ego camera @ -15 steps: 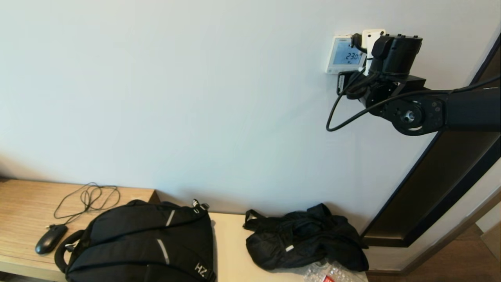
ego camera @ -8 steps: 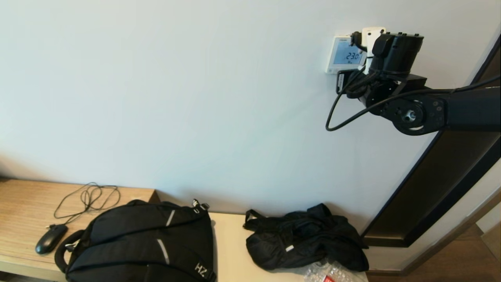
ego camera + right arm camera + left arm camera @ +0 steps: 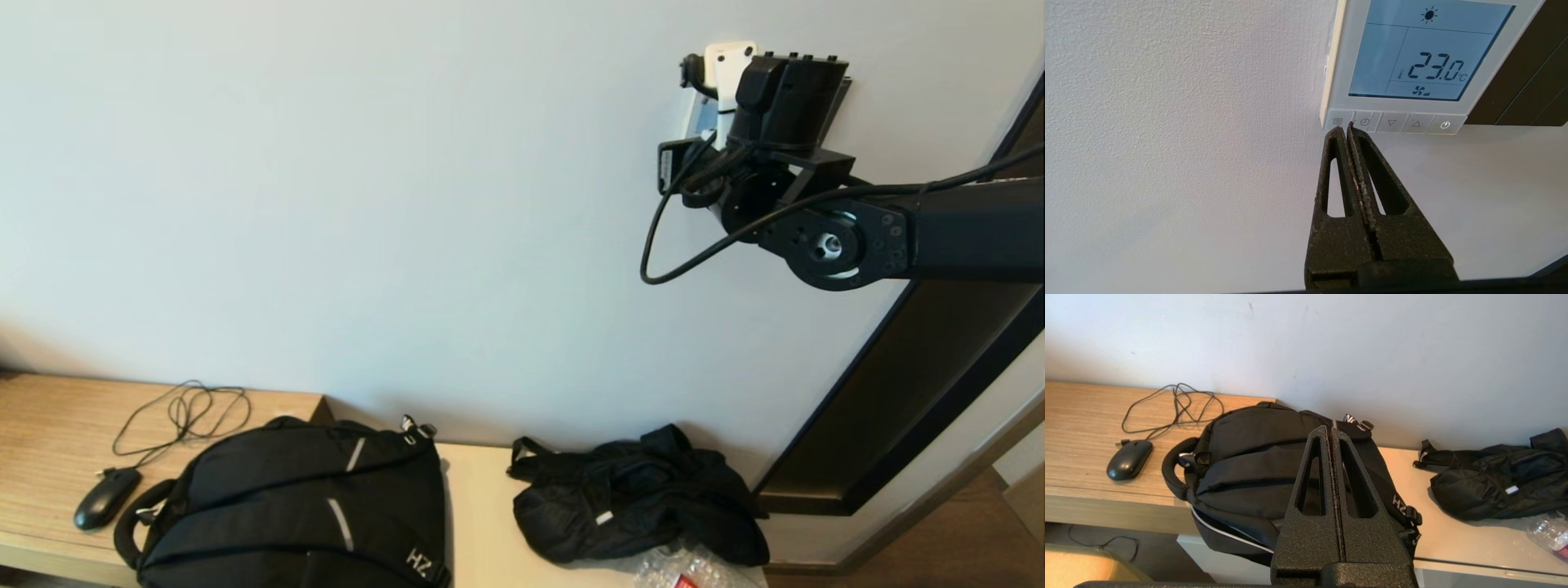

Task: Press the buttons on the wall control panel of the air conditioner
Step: Press the temperature increase button

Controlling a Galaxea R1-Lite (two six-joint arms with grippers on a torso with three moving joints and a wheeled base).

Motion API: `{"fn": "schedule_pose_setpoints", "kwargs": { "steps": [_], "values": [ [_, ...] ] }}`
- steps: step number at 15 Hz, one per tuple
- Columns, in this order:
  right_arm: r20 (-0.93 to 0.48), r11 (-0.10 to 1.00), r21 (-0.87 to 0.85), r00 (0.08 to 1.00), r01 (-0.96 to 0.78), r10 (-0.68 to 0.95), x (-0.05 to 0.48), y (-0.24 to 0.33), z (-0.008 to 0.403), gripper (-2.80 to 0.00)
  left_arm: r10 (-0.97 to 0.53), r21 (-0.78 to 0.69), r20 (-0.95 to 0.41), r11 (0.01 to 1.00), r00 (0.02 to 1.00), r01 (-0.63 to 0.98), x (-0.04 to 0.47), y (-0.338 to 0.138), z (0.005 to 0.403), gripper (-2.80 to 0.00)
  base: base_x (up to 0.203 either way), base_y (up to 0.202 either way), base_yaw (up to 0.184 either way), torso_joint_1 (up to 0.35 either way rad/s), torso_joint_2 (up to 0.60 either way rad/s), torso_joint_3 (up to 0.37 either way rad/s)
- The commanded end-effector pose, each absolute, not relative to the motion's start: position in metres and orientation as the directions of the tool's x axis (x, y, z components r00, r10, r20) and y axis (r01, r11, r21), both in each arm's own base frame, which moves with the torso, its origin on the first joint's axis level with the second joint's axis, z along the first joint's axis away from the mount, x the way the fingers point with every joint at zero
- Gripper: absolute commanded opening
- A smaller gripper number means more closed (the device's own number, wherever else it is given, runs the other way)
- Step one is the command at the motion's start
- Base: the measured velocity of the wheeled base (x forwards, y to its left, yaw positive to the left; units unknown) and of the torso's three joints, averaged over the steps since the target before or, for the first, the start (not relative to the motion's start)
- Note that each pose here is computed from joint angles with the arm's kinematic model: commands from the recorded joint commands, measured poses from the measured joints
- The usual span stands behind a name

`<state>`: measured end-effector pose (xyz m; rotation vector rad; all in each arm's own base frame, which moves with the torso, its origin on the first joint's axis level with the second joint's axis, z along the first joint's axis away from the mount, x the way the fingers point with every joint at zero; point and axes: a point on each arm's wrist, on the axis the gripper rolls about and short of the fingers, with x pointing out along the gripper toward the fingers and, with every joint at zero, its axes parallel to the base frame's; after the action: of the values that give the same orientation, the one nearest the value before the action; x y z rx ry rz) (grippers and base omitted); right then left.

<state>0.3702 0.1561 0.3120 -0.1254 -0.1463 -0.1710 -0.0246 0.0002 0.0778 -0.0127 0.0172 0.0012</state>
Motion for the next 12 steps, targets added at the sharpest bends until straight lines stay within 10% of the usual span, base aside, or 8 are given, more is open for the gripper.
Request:
{"fn": "schedule_pose_setpoints", "kwargs": {
  "steps": [1, 12],
  "values": [
    [0.155, 0.976, -0.114, 0.973, 0.188, -0.169, 0.379, 0.159, 0.308, -2.8, 0.002, -0.014, -0.017, 1.0, 1.0, -0.002, -0.025, 0.0, 0.078, -2.8, 0.0, 0.0, 0.0, 0.0, 0.0, 0.0],
    [0.156, 0.972, -0.121, 0.971, 0.199, -0.18, 0.39, 0.158, 0.304, -2.8, 0.002, -0.012, -0.017, 1.0, 1.0, -0.002, -0.025, 0.0, 0.078, -2.8, 0.0, 0.0, 0.0, 0.0, 0.0, 0.0]
  ]
}}
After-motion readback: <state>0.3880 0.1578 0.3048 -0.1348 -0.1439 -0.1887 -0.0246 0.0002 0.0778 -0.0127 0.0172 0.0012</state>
